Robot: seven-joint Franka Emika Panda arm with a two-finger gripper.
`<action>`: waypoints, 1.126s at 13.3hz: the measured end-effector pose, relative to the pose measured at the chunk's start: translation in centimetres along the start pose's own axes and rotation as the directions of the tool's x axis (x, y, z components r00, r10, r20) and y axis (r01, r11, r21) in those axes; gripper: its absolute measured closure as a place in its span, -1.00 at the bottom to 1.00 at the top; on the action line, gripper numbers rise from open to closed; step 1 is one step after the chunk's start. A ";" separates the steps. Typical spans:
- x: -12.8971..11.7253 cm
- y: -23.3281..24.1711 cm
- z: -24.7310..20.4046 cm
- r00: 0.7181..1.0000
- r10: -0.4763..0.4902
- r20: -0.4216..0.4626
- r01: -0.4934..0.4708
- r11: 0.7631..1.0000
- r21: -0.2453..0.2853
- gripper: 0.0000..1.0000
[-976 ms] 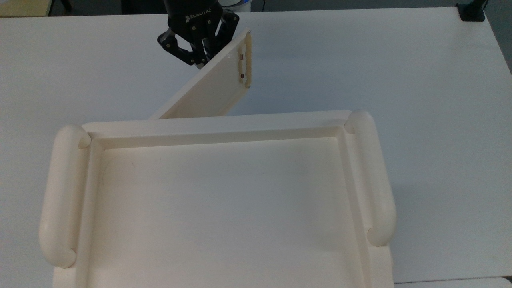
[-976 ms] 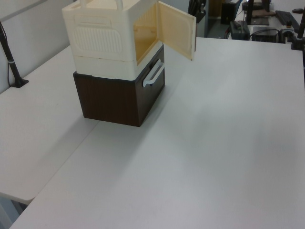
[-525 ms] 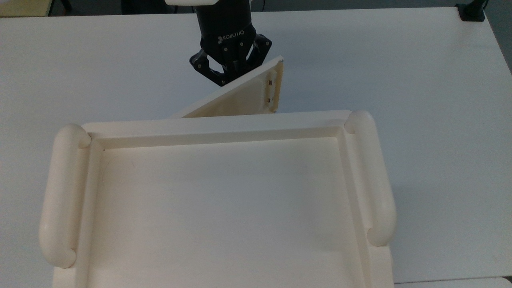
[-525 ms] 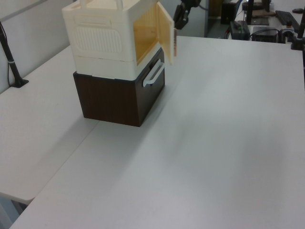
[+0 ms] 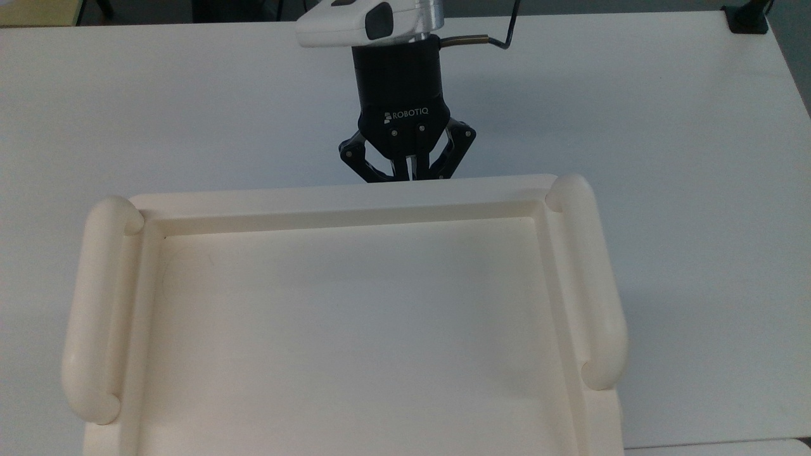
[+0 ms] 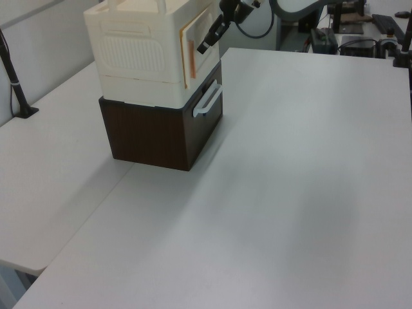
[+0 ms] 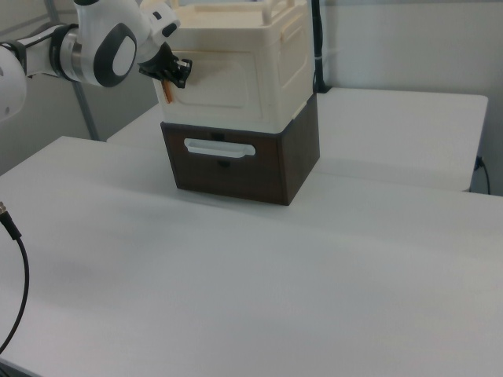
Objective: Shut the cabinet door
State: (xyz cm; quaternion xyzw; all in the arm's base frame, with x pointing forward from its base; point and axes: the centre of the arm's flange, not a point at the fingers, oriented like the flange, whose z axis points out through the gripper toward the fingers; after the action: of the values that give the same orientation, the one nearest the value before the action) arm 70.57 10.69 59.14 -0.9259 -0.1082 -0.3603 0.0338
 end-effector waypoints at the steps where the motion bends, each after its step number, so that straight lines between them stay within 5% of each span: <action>1: 0.1 0.0 0.0 1.000 0.014 -0.008 -0.014 1.000 -0.002 0.86; 9: 0.9 0.2 -0.8 0.996 0.051 -0.073 -0.052 0.999 -0.015 0.85; 12: -0.7 1.5 -1.7 0.990 0.039 0.137 -0.039 0.999 -0.001 0.82; 15: -3.7 4.7 -6.3 0.908 0.037 0.418 -0.062 0.997 0.047 0.81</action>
State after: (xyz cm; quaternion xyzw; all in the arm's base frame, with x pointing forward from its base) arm 64.85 4.56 61.38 -0.9825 -0.0999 -0.1502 0.0462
